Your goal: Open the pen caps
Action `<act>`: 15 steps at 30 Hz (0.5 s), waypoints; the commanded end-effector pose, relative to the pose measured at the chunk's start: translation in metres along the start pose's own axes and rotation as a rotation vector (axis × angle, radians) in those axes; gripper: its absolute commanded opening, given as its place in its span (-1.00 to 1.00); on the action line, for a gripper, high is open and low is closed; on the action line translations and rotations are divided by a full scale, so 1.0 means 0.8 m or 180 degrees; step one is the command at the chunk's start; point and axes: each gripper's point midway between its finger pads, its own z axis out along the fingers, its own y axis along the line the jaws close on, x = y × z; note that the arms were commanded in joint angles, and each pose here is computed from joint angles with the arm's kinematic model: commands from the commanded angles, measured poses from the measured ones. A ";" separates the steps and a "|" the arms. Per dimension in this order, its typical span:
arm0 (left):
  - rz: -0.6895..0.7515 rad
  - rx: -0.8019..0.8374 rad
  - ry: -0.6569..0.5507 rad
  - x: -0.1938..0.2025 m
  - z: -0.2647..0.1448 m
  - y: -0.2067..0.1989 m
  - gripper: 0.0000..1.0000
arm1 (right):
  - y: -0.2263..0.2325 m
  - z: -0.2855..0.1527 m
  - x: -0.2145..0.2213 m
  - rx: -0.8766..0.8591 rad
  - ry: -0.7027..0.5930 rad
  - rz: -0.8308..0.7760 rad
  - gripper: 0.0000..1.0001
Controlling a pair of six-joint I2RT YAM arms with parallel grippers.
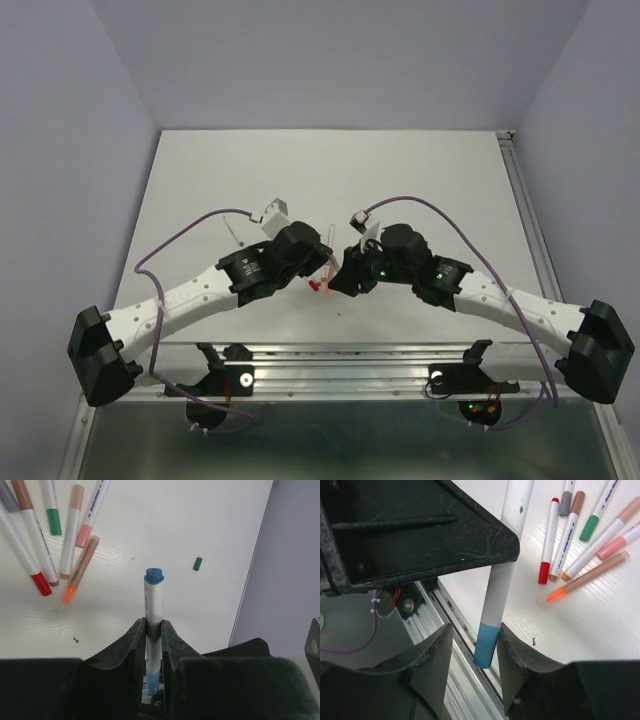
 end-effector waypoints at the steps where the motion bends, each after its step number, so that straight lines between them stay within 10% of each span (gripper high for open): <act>1: -0.0119 0.0102 -0.0160 -0.015 -0.007 -0.020 -1.00 | 0.027 -0.009 -0.044 -0.0123 -0.0307 -0.0022 -0.13; 5: -0.0140 0.0089 -0.0163 -0.015 -0.007 -0.019 -1.00 | 0.029 -0.011 -0.045 -0.0141 -0.0325 0.0006 -0.15; 15: -0.0164 0.0147 -0.0117 -0.014 -0.016 -0.023 -1.00 | 0.024 -0.009 -0.047 -0.0050 -0.0338 0.0040 -0.98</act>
